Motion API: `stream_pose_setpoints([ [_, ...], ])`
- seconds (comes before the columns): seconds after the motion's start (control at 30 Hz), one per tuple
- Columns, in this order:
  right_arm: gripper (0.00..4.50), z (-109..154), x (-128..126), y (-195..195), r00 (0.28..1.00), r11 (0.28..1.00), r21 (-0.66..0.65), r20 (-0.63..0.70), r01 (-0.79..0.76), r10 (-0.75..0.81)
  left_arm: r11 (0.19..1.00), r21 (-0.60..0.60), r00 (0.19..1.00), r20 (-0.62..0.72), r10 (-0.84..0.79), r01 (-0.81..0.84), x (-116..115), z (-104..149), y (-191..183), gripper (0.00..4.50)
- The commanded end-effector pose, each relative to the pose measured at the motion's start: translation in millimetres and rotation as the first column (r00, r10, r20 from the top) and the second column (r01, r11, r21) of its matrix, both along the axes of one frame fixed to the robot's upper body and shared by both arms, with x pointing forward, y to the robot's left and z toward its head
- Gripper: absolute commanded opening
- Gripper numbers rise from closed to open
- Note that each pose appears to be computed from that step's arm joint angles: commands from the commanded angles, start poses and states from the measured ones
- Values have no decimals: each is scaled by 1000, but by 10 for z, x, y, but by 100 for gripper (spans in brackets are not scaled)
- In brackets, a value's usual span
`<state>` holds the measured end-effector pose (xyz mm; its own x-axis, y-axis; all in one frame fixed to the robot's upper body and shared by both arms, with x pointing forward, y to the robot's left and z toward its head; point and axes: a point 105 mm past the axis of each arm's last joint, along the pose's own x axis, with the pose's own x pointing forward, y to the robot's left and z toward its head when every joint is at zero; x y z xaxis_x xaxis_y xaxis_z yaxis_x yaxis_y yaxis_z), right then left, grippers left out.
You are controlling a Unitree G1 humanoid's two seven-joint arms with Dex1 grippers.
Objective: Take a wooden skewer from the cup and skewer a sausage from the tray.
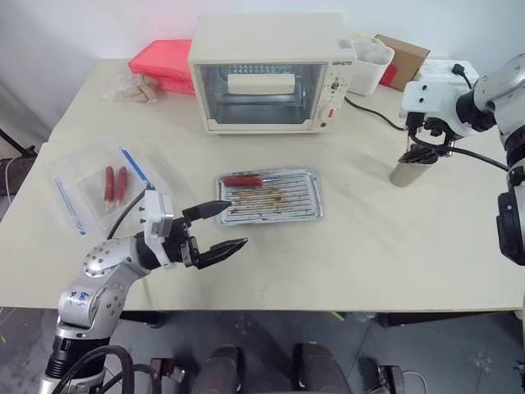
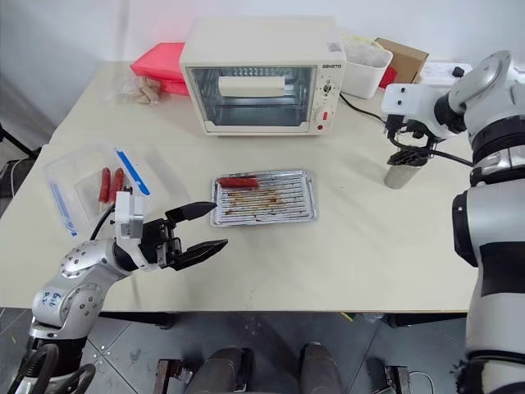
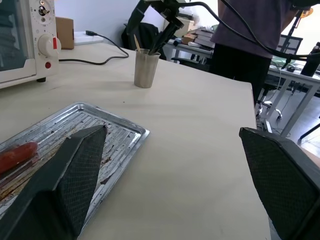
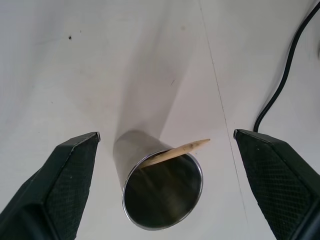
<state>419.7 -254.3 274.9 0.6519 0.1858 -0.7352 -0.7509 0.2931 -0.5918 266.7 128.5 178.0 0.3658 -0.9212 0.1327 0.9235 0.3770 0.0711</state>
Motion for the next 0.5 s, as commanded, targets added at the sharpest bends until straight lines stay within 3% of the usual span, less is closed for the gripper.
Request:
stream_pose_setpoints([
  [0.03,450,164,17,27,999,1000,5,53,6,-7,1000,-9,999,42,-3,3,-52,91,-23,449],
  [0.1,450,165,22,51,999,1000,12,54,-2,1,1000,-9,999,41,-1,1,-53,91,-21,449],
  [0.2,391,159,23,33,999,1000,-15,50,8,-7,1000,-9,999,43,4,-4,-53,102,-16,450],
  [0.5,92,179,23,8,998,999,-43,56,18,-15,1000,-13,999,46,14,-13,-58,127,-10,450],
])
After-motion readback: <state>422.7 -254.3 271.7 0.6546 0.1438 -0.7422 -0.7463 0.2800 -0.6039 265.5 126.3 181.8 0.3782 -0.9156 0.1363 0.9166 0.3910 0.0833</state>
